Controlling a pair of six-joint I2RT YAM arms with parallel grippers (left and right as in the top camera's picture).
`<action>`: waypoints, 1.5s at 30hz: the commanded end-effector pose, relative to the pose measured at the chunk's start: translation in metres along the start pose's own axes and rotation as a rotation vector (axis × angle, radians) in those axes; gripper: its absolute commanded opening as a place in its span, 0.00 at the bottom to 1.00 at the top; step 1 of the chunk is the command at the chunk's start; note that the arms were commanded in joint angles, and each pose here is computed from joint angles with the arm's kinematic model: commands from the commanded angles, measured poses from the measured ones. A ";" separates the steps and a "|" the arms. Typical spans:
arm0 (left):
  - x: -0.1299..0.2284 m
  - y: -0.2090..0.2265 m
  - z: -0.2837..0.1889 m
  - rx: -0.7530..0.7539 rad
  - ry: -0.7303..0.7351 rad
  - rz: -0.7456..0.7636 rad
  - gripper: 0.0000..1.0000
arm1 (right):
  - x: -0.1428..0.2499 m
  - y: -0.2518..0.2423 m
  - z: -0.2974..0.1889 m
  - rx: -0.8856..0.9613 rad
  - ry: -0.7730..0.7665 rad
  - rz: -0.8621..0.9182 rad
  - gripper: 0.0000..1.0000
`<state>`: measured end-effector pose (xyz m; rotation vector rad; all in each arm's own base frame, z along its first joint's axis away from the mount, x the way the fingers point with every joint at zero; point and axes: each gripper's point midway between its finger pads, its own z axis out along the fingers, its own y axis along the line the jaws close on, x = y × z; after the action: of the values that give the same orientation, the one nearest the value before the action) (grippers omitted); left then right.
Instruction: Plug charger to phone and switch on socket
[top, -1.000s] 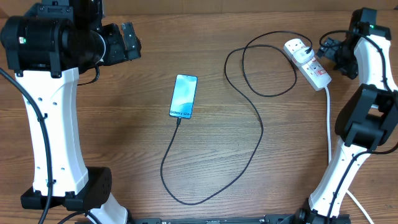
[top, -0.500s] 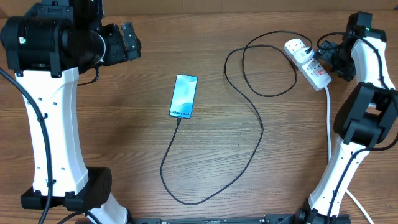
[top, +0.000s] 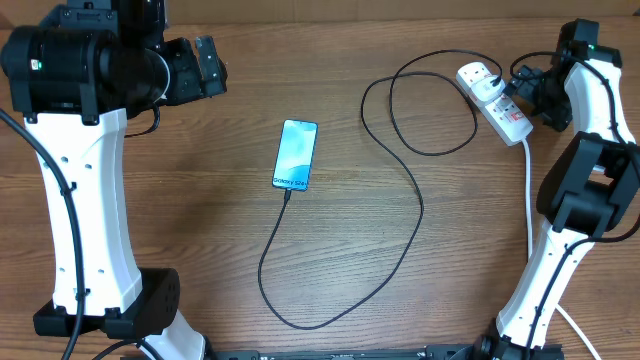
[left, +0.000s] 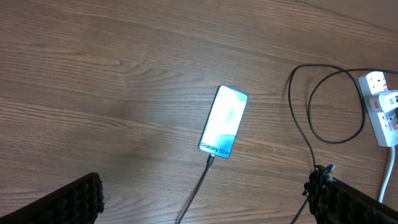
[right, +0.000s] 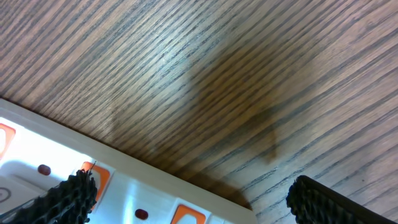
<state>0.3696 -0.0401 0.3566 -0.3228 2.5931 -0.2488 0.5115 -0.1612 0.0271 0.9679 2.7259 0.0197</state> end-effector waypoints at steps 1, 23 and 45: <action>0.002 0.000 0.000 -0.007 0.001 -0.008 1.00 | 0.005 0.004 0.007 -0.012 0.020 -0.002 1.00; 0.002 0.000 0.000 -0.007 0.001 -0.008 1.00 | 0.013 0.001 0.013 -0.004 0.043 -0.005 1.00; 0.002 0.000 0.000 -0.007 0.001 -0.008 1.00 | 0.026 0.009 0.021 -0.055 0.087 -0.027 1.00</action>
<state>0.3696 -0.0401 0.3566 -0.3228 2.5931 -0.2488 0.5156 -0.1570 0.0204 0.9723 2.7098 0.0934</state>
